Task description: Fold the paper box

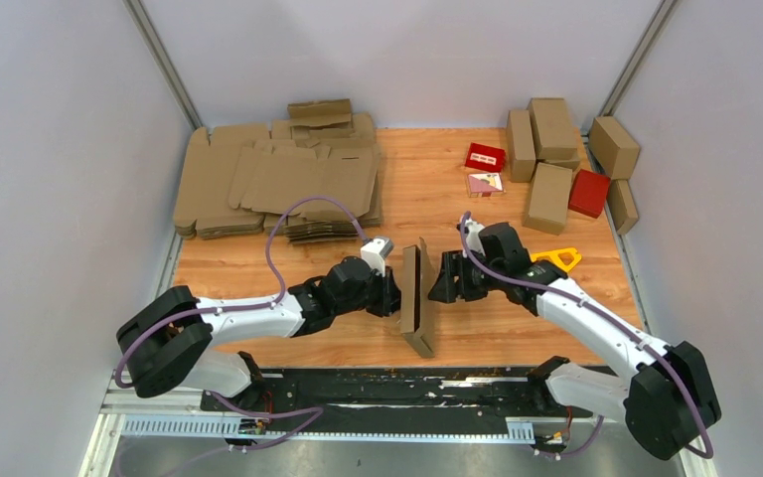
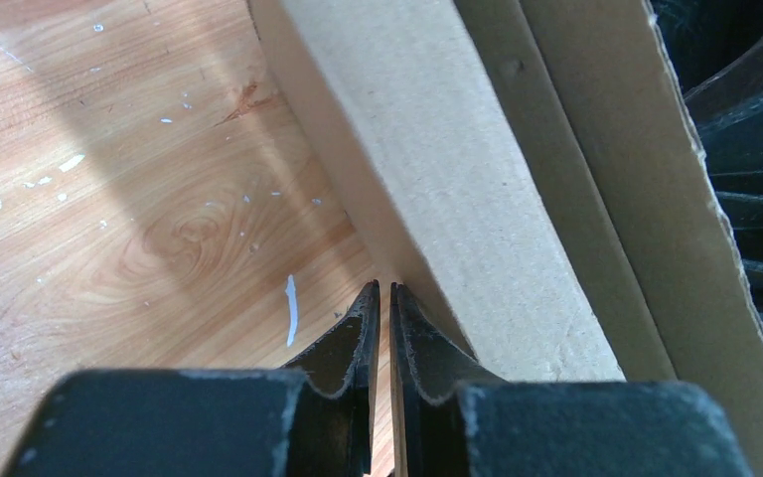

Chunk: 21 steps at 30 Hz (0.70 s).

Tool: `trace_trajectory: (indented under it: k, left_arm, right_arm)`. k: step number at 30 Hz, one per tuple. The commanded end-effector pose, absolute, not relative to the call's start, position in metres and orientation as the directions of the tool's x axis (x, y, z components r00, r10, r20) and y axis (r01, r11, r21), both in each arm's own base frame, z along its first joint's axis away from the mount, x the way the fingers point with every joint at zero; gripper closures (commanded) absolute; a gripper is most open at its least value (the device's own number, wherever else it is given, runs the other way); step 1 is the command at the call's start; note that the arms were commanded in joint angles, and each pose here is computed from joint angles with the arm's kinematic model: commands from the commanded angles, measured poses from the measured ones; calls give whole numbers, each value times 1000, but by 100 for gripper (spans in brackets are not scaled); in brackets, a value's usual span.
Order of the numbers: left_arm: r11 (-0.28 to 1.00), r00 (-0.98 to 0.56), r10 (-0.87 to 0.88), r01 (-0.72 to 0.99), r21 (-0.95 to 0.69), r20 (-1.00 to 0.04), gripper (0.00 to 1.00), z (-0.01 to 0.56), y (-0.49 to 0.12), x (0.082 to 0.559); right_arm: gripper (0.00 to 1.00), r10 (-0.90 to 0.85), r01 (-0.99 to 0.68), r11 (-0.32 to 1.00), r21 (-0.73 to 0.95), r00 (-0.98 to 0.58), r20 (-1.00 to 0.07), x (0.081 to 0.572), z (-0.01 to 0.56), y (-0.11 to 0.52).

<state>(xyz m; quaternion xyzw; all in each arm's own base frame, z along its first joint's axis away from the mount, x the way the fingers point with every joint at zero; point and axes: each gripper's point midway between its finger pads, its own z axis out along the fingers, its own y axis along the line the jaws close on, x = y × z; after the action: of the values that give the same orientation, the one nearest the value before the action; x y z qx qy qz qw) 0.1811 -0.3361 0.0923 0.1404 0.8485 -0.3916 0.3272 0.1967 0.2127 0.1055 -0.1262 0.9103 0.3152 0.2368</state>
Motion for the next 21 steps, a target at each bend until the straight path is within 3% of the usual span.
trace_trajectory:
  k: [1,16,21]
  left_arm:
    - [609,-727,-53,520,-599,-684,85,111,-347,184]
    - [572,-736,-65,526,-629,-674,85,116,-358,183]
    - [567,-739,-63,526,-633,-671,86,116,-359,182]
  right_arm:
    - [38,-24,-402,691,601,-844,-536,198,124,222]
    - [19,44,-335,690,641,-865,-499,196,110,205]
    - [19,52,-308,712,631,-873,-486,194,99,196]
